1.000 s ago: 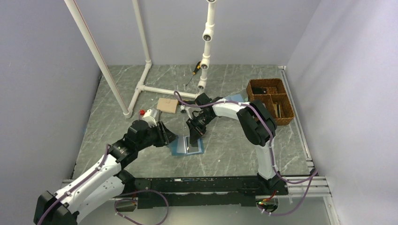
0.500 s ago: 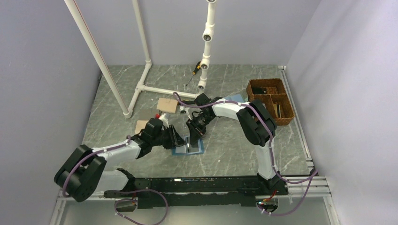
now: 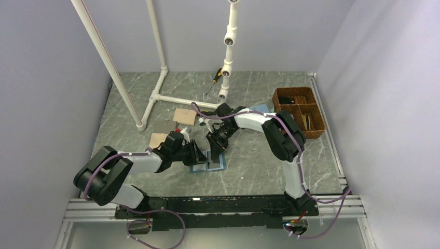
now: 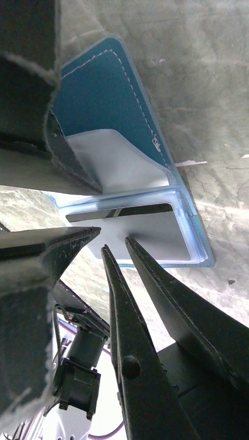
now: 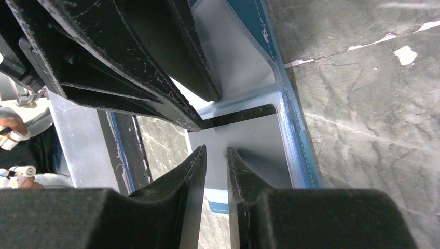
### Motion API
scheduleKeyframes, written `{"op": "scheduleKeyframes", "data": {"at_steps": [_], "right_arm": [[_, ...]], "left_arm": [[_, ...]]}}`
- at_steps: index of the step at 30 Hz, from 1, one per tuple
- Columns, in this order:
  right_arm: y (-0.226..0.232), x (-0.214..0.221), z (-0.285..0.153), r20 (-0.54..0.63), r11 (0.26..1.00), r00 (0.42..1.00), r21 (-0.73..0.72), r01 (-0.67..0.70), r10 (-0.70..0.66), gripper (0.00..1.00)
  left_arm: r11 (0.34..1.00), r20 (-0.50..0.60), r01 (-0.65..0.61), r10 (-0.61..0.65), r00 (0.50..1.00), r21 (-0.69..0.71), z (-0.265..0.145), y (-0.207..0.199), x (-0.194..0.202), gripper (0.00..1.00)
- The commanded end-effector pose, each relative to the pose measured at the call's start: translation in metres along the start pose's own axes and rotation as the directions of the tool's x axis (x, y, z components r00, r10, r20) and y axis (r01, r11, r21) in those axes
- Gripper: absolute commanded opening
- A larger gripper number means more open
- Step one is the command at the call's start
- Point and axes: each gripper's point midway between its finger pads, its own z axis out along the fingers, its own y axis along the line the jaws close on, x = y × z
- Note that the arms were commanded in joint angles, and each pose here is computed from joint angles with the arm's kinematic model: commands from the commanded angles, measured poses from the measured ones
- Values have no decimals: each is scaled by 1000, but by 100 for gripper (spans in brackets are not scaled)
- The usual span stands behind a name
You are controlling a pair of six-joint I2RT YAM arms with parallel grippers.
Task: Take the credit cards out of the card holder
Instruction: Open the card holder at the center of the board.
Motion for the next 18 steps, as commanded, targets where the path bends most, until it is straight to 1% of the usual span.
{"op": "scheduleKeyframes", "data": {"at_steps": [1, 8, 13, 18], "right_arm": [[1, -11, -7, 8, 998, 998, 16, 59, -59, 25], [1, -17, -23, 27, 995, 996, 51, 83, -84, 25], [1, -15, -33, 34, 995, 995, 47, 87, -89, 25], [-2, -12, -34, 26, 995, 996, 56, 80, -81, 25]], "left_arm": [[999, 14, -38, 38, 999, 39, 2, -12, -8, 35], [999, 35, -46, 46, 998, 23, -2, -9, -10, 35], [997, 36, -63, 61, 998, 51, -2, -15, -10, 35], [994, 40, -71, 68, 997, 77, -3, -20, -11, 35]]}}
